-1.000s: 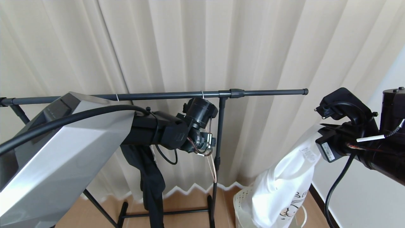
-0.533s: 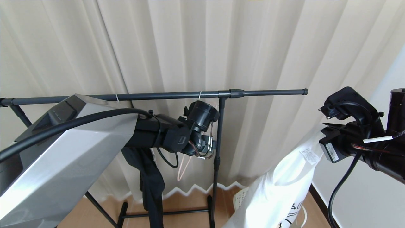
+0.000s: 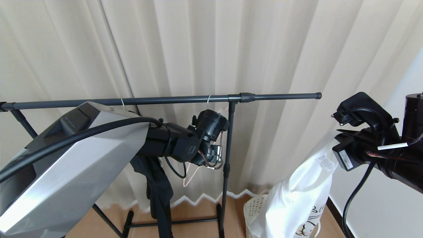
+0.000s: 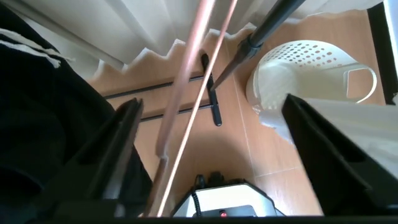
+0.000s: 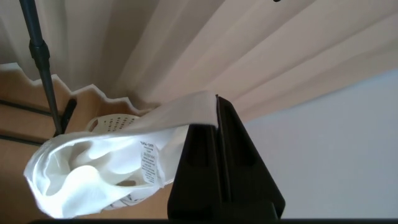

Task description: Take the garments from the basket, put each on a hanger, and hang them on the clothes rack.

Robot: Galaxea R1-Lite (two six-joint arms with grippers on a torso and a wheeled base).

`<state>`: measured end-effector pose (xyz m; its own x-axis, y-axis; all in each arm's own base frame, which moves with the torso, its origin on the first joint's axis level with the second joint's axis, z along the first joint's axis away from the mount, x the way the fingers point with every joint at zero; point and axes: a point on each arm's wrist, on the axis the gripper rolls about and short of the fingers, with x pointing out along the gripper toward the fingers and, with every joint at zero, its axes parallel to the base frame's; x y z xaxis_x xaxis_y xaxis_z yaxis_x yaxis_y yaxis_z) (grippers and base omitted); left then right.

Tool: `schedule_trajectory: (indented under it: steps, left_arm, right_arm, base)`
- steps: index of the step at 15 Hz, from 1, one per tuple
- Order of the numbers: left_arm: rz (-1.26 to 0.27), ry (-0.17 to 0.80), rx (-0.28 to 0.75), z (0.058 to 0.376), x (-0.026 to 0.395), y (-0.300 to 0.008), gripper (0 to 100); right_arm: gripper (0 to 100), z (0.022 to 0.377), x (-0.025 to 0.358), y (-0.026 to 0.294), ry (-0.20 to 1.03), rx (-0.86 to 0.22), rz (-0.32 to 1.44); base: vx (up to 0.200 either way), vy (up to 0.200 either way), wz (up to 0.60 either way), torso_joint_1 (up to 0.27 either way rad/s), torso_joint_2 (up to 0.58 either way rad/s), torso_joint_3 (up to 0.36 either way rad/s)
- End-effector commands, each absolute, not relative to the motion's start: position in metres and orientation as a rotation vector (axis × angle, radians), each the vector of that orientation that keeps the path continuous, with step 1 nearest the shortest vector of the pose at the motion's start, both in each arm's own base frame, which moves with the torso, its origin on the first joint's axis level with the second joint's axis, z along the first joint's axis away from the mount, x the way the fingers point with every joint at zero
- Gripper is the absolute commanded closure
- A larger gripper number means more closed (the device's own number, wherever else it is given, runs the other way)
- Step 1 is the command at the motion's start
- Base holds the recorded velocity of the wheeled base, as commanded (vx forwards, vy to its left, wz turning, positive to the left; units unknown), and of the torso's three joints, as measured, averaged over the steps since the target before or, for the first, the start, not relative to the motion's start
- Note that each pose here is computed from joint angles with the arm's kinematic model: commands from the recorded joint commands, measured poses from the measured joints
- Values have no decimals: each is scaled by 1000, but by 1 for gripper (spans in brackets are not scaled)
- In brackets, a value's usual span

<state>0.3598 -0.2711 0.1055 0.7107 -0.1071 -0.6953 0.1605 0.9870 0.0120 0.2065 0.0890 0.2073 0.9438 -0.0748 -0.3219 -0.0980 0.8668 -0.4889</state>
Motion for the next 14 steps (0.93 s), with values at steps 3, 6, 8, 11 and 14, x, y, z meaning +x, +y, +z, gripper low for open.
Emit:
schedule_trajectory:
  steps: [3,6,8,11,14]
  left_arm:
    - [-146,767,72,106,359,-270,100]
    - [-143,761,68,108,360,-270,100]
    - [-148,738,55,121,356,-267,100]
    - [-166,703,41,144,344,-264,100]
    - [-182,693,46,157,328,-261,100]
  right_arm:
    - [100,207,207,89,343,-526,13]
    - [100,206,207,89,344,-526,13]
    - [100,207,206,89,341,-525,13]
    - [100,207,206,89,341,-525,13]
    - [100,206,205,89,343,-526,13]
  base:
    - [0,0,0,0,0,0]
    - [0,0,0,0,0,0]
    - [0,0,0,0,0,0]
    - [0,0,0,0,0,0]
    - [0,0,0,0,0,0]
